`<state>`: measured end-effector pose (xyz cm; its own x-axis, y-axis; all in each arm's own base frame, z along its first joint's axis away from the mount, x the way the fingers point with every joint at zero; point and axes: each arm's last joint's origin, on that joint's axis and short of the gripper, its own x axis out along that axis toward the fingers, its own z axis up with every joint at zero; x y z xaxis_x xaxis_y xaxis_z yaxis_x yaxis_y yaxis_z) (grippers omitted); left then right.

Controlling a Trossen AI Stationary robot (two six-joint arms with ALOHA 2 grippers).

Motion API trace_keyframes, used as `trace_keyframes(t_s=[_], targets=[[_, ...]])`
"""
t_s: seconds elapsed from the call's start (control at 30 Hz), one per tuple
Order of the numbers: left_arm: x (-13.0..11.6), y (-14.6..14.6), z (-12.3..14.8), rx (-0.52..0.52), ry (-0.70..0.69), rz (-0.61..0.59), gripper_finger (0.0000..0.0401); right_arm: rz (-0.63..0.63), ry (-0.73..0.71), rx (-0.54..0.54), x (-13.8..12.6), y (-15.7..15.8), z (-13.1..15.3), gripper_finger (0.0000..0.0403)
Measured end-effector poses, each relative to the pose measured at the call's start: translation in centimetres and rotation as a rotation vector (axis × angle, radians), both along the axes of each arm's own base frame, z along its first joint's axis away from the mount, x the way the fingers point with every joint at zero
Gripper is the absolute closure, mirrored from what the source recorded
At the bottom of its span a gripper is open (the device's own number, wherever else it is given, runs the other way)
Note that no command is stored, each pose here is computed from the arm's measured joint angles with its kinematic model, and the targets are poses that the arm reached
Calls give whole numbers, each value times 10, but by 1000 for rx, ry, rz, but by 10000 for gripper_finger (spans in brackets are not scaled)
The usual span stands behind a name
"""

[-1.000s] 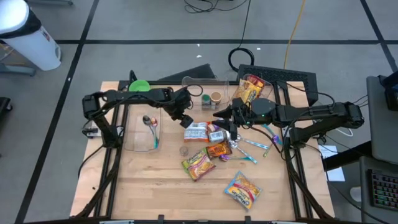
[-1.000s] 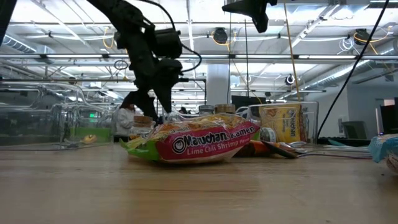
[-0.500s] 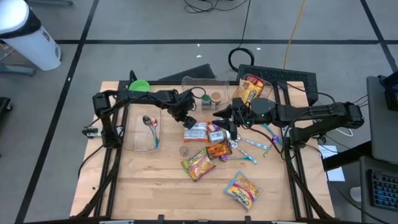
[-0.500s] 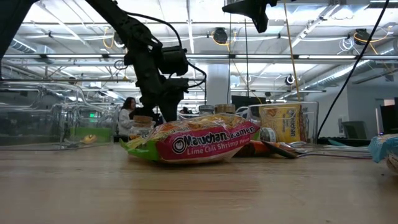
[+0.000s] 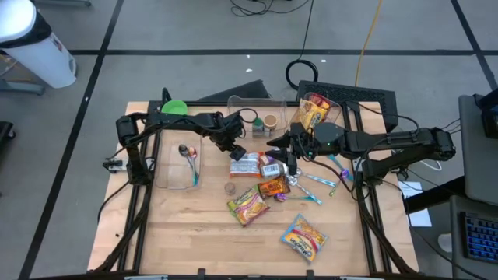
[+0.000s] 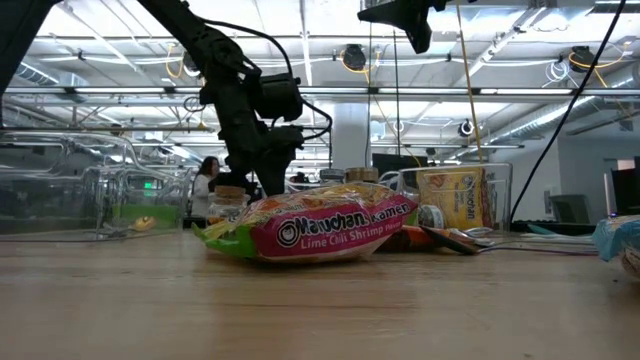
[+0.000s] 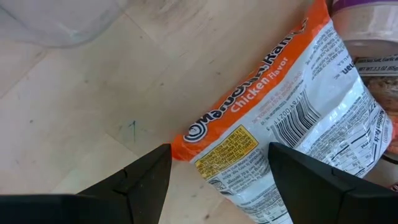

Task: Pick & Place Food Item
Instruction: Put the orange noodle pack into the right transparent bin

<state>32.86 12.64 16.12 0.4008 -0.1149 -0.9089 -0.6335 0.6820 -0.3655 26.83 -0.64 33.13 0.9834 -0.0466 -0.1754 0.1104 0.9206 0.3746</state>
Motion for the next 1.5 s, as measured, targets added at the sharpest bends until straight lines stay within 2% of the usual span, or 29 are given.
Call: trace_keyframes(t_s=[0.5,0.6,0.93,1.27,1.5], targets=[[4,-13,1,-60,-25,-64,133,3,0,-14,0,0,0,218],[6,-18,1,-60,-24,-80,159,3,0,-14,0,0,0,218],[7,-22,1,-81,-27,-81,292,4,0,-12,0,0,0,218],[7,-22,1,-97,-35,-88,388,0,-1,12,0,0,0,218],[7,-22,1,-93,-37,-97,397,2,-1,12,0,1,0,218]])
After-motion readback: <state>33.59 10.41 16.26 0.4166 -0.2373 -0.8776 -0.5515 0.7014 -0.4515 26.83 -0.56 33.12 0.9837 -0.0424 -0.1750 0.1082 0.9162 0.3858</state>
